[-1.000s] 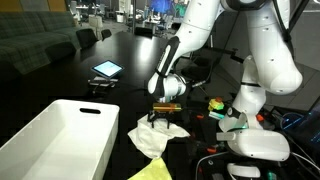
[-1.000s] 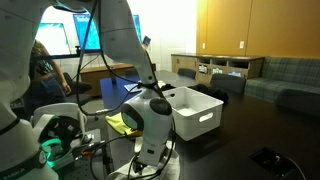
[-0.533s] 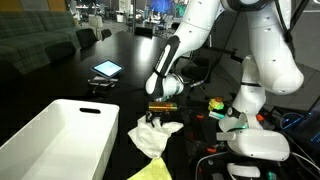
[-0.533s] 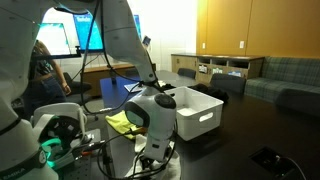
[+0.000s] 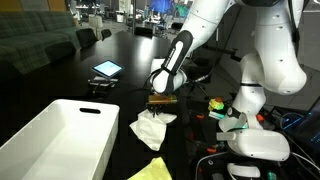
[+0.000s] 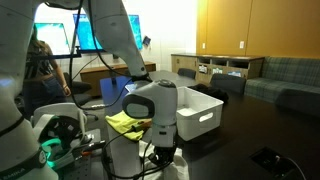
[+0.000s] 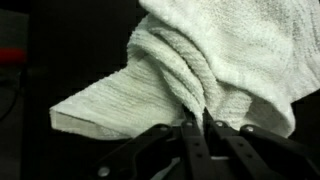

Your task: Pick up the cloths from the table and put them in the box, then pick up the marker and the seal tape put them in the cup

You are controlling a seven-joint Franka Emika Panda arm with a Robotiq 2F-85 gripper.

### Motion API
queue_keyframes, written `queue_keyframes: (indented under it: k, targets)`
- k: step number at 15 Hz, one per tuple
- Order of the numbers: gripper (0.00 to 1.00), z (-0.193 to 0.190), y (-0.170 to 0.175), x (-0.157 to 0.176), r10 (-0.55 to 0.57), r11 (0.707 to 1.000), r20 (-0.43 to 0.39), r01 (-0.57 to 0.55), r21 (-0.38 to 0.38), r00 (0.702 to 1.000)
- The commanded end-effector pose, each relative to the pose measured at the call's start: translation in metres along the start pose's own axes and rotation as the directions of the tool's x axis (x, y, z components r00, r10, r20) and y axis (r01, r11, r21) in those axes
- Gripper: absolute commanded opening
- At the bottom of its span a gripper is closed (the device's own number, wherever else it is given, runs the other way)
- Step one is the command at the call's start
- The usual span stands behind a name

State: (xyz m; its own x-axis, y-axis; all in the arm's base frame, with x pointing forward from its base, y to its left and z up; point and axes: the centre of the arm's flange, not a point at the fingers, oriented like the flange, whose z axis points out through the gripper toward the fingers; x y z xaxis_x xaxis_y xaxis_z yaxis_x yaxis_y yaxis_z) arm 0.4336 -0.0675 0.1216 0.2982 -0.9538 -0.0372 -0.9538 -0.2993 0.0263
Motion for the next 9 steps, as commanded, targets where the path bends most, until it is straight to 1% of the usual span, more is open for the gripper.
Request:
queue_keyframes:
  k: [1,3,5,7,8,9]
  targets:
    - [0.02,-0.087,0.003,-0.011,-0.074,0.997,-0.185,0.076,0.004,0.98]
    - [0.02,-0.112,-0.003,-0.014,-0.122,0.992,-0.277,0.128,0.004,0.953]
    - [0.02,-0.132,-0.013,-0.017,-0.191,0.979,-0.355,0.203,-0.003,0.915]
    - [0.02,-0.153,-0.022,-0.018,-0.277,0.954,-0.423,0.301,-0.01,0.863]
    - [0.02,-0.165,-0.027,-0.02,-0.327,0.934,-0.45,0.357,-0.019,0.831]
    - [0.02,-0.179,-0.03,-0.02,-0.381,0.908,-0.471,0.418,-0.028,0.795]
